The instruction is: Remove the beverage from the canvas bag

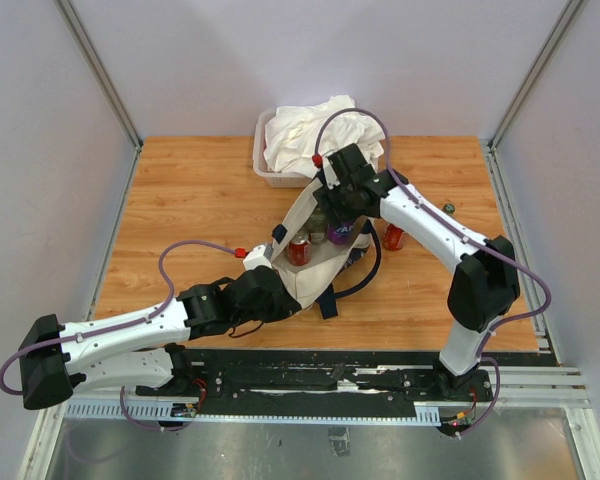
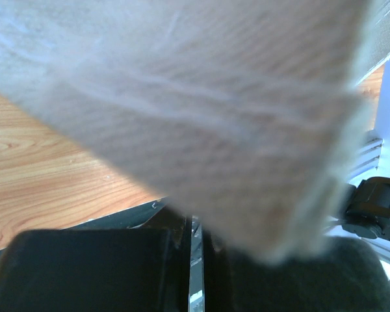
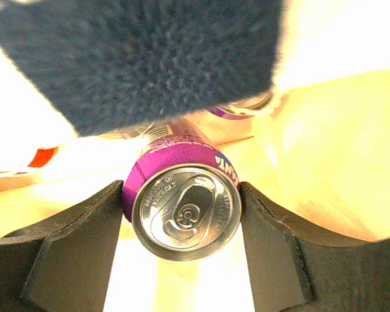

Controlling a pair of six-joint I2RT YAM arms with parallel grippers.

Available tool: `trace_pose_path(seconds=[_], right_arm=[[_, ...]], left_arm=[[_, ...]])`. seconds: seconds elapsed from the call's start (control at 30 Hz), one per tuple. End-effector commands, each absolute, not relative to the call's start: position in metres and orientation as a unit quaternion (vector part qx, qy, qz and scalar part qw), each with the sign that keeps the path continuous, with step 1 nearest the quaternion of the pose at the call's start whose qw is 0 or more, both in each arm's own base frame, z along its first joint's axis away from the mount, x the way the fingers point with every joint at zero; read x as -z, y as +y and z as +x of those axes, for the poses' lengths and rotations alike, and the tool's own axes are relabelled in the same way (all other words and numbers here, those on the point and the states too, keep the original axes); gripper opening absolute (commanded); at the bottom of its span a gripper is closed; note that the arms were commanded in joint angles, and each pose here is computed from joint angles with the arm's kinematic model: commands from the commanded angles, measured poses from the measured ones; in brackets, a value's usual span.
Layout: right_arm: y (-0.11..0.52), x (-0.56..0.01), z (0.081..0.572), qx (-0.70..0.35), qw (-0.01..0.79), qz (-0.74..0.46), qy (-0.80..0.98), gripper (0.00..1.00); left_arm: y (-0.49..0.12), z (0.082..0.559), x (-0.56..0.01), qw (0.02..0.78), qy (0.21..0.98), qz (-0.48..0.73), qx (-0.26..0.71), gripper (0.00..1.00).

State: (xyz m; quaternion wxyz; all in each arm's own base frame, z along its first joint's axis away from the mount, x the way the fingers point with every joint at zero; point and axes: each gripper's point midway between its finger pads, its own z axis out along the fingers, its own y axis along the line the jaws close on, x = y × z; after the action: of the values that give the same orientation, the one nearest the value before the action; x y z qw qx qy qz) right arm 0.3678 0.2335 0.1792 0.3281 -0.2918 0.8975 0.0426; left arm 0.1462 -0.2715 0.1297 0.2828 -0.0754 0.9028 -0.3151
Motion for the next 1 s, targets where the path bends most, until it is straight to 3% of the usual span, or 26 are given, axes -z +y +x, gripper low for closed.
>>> trace_pose_path(seconds=[0.0, 0.47, 0.7, 0.97], right_arm=[[0.247, -0.258, 0.367, -0.07, 0.416, -0.296, 0.857, 0.01], [0.249, -0.363, 0.324, -0.043, 0.509, -0.315, 0.8, 0.01], [0.182, -0.398, 0.307, 0.029, 0.559, -0.235, 0.795, 0.01], [0.079, -0.35, 0.285, 0.073, 0.523, -0.11, 0.842, 0.01]], left_arm=[[-0.263, 0.137, -0.11, 0.264, 0.918, -0.063, 0.288, 0.01], [-0.264, 0.138, -0.112, 0.266, 0.917, -0.061, 0.289, 0.0], [-0.263, 0.138, -0.113, 0.268, 0.916, -0.064, 0.291, 0.0], [-0.263, 0.137, -0.112, 0.267, 0.916, -0.063, 0.293, 0.01]])
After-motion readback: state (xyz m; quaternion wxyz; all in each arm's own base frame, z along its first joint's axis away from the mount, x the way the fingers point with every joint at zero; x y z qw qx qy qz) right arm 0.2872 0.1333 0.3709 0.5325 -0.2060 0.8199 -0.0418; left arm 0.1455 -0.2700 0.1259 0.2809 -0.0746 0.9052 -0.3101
